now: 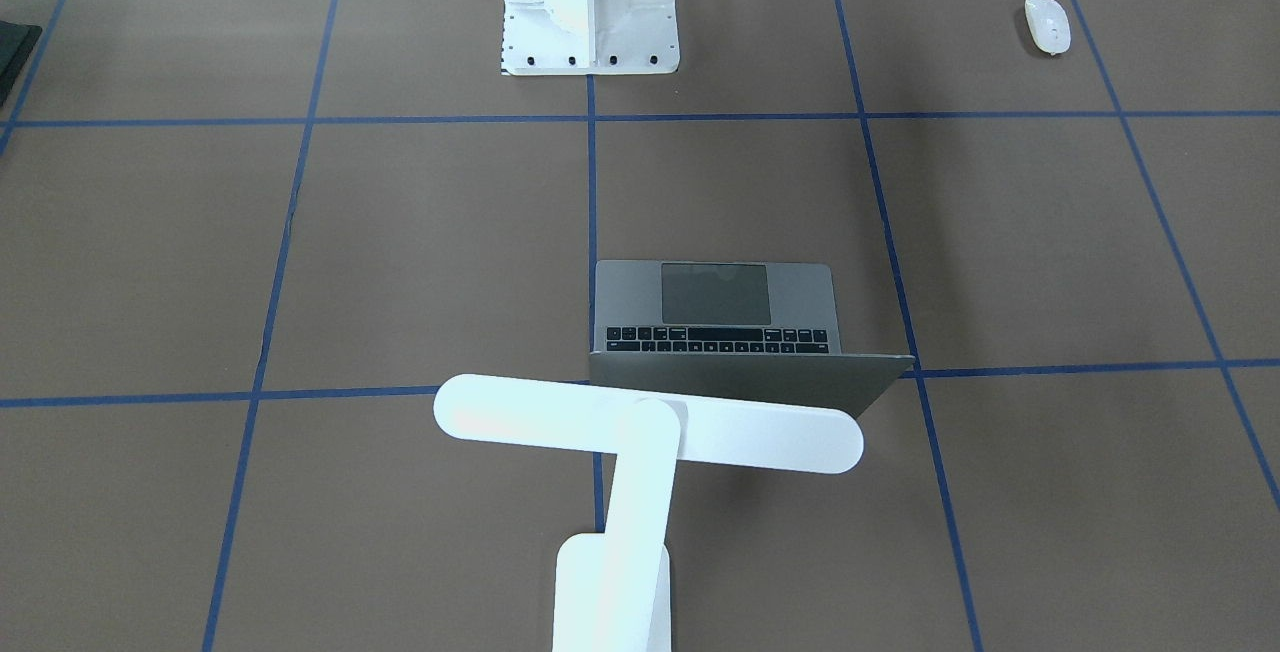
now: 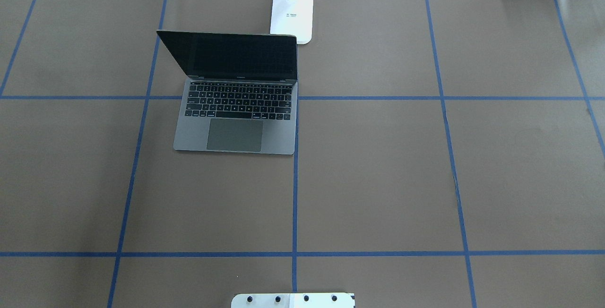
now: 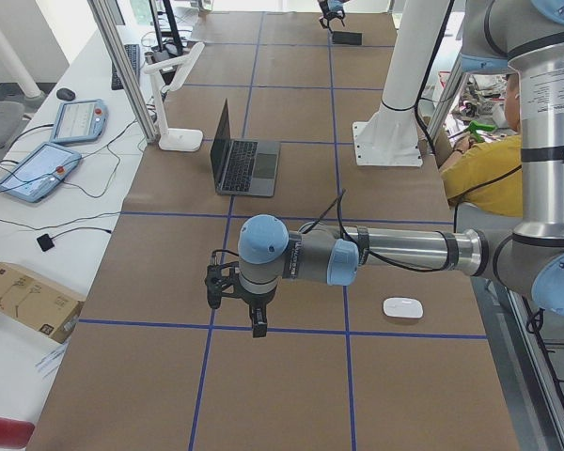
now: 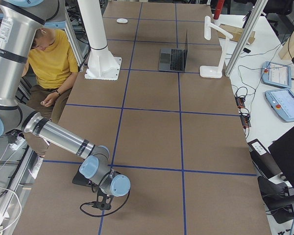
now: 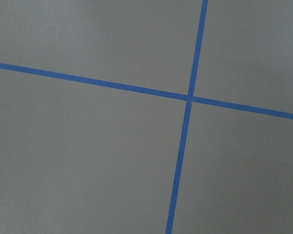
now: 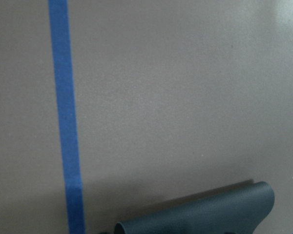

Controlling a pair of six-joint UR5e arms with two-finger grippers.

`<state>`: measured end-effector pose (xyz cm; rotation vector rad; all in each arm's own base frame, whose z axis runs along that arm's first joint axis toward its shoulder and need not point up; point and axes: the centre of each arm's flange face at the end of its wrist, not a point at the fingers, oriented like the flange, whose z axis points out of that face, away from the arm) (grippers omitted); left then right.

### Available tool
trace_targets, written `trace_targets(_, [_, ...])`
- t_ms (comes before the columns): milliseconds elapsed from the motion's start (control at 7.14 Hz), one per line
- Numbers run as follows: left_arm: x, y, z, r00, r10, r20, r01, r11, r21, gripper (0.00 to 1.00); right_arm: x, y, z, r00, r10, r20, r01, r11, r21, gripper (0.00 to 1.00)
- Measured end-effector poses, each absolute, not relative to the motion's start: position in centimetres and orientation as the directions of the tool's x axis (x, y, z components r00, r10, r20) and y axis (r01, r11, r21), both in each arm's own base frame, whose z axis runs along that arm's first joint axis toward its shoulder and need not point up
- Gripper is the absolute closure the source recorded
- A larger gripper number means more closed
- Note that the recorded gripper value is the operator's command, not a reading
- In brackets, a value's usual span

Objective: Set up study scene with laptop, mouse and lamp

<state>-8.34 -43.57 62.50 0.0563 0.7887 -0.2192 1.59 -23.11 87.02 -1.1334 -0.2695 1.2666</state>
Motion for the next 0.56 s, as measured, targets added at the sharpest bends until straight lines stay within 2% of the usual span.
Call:
trace_targets(140, [-8.35,-43.57,62.50,0.683,-0.174,-0.709,0.216,0.976,-0.031,0.00,1.55,-22.79,87.13,0.355,0.843,-0.403,-0.608,-0.120,-0.785,0.36])
trace_targets(420, [-8.31,-43.58,62.51,0.683,-0.174,-0.709,0.216,0.976,-0.032,0.00,1.45,-22.61,87.21,0.363,0.840,-0.404,-0.610,-0.113,-0.784,0.46])
trace_targets(560, [-8.31,-43.57,62.53,0.683,-0.174,-0.709,0.216,0.976,-0.032,0.00,1.37,-22.59,87.23,0.368,0.838,-0.403,-0.613,-0.107,-0.783,0.60])
